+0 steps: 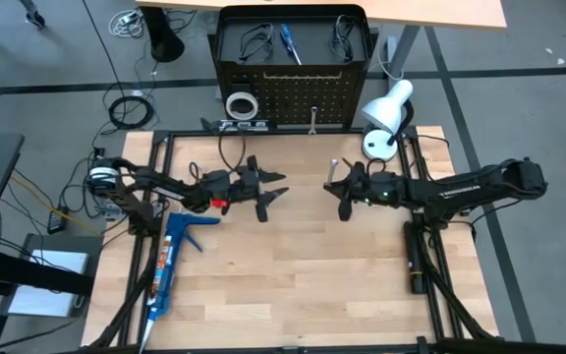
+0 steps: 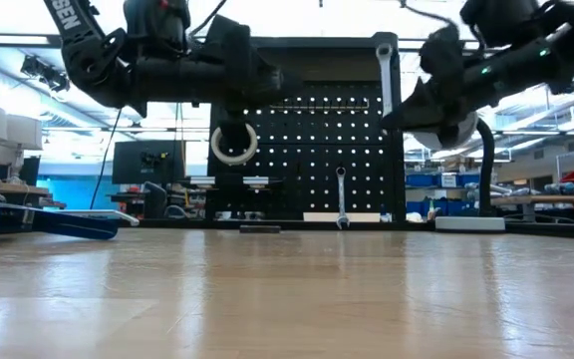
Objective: Hang tools onto peg board
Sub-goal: Hang the wrench on the pegboard
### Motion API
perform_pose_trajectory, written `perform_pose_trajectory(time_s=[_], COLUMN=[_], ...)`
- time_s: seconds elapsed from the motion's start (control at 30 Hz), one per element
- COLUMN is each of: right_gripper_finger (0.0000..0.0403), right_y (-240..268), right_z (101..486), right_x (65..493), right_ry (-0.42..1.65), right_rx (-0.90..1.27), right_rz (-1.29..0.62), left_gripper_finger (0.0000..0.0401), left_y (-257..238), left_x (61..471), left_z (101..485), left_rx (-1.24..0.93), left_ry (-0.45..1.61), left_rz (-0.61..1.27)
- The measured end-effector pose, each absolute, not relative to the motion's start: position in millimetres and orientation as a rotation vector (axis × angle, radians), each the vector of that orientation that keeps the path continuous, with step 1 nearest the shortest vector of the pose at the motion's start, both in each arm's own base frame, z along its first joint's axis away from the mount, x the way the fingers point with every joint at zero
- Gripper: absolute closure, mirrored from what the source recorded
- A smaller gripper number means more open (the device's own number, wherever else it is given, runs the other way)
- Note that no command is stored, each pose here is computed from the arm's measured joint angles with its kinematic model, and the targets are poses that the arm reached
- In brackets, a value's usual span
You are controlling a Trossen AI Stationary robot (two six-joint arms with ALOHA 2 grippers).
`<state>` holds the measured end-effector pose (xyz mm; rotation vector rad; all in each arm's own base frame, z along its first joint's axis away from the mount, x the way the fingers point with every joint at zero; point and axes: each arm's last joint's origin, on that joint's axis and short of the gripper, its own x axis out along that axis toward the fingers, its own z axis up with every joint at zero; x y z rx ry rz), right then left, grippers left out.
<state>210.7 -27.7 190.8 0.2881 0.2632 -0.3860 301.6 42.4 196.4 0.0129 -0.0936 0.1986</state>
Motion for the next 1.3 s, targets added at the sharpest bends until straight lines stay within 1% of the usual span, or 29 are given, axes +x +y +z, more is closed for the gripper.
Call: perform_pose_trajectory(time_s=[0.2, 0.37, 0.47, 0.53, 0.67, 0.73, 0.9, 1.03, 1.13, 1.3], right_gripper_finger=[0.0381, 0.0377, 0.0379, 0.038, 0.0378, 0.0378, 0.0382, 0.0382, 0.0382, 0.0382], right_y=[-46, -54, -54, -54, -52, -47, -26, -8, 1, 11], right_z=[176, 164, 158, 155, 155, 156, 153, 155, 161, 166], right_x=[219, 225, 230, 234, 242, 246, 257, 276, 287, 291], right_ry=[0.263, 0.235, 0.186, 0.152, 0.101, 0.091, 0.163, 0.2, 0.22, 0.236], right_rx=[0.424, 0.612, 0.687, 0.712, 0.677, 0.665, 0.644, 0.59, 0.543, 0.498], right_rz=[-0.461, -0.526, -0.58, -0.582, -0.494, -0.439, -0.282, -0.189, -0.159, -0.144], left_gripper_finger=[0.0219, 0.0219, 0.0219, 0.0219, 0.0219, 0.0219, 0.0219, 0.0219, 0.0219, 0.0219], left_y=[56, 59, 59, 58, 58, 57, 58, 58, 57, 57], left_x=[291, 282, 278, 278, 278, 279, 284, 303, 314, 317], left_z=[193, 185, 186, 186, 185, 183, 187, 186, 183, 184], left_rx=[-0.046, -0.052, -0.049, -0.049, -0.051, -0.062, -0.109, -0.136, -0.147, -0.181], left_ry=[-0.09, -0.063, -0.092, -0.095, -0.091, -0.073, -0.073, -0.003, 0.02, -0.018], left_rz=[0.174, 0.177, 0.179, 0.175, 0.165, 0.12, 0.041, 0.012, -0.047, -0.084])
